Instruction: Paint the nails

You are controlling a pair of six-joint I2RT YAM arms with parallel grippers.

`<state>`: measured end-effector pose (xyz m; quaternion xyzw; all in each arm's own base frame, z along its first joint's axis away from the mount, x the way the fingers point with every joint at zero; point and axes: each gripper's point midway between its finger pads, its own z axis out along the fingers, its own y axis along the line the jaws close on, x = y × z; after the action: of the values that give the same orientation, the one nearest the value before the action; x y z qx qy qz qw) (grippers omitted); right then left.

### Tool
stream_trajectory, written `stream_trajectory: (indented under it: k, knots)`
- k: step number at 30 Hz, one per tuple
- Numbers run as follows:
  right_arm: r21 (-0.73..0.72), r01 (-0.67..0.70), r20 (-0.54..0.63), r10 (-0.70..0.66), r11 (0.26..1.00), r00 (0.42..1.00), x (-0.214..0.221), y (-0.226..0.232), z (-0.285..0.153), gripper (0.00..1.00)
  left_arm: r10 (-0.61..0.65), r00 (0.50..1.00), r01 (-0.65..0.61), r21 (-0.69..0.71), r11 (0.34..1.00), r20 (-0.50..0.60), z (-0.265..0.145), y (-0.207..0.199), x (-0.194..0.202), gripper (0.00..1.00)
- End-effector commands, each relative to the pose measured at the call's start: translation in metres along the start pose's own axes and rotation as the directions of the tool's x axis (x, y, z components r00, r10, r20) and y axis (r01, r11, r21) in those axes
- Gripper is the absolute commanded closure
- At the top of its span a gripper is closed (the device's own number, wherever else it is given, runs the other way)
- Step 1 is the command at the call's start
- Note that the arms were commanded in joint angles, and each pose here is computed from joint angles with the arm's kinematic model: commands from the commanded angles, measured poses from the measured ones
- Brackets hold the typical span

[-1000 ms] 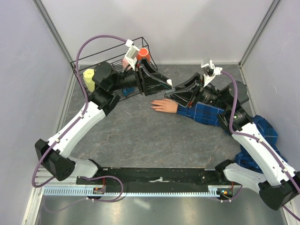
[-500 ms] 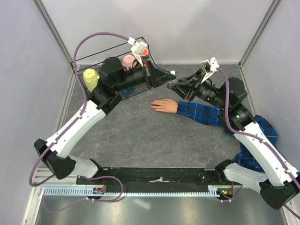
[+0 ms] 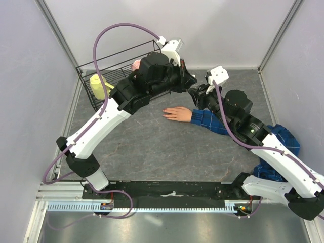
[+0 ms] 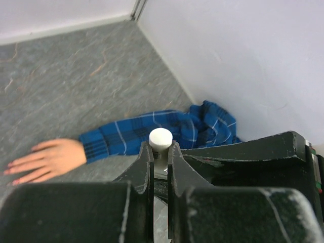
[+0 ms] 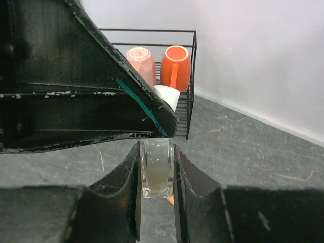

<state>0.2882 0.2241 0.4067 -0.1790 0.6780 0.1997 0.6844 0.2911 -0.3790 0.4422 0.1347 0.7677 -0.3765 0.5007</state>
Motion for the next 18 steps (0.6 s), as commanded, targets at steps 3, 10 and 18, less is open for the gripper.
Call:
stream_trajectory:
  k: [3,10,18]
  knots:
    - [-0.189,0.037,0.058,-0.026,0.981,0.998,-0.009,0.036,-0.015,1.00,0.029,0.998,-0.031,0.032,0.999,0.062,-0.006,-0.004,-0.024,0.85]
    - [-0.308,0.030,0.106,0.003,0.951,0.994,-0.022,0.055,-0.028,1.00,0.014,0.998,-0.032,0.296,0.955,0.062,-0.036,-0.027,-0.022,0.04]
    - [-0.431,-0.027,0.081,0.068,0.902,0.994,-0.022,0.062,-0.039,1.00,-0.034,0.990,-0.037,0.491,0.870,0.136,-0.098,-0.019,-0.033,0.00]
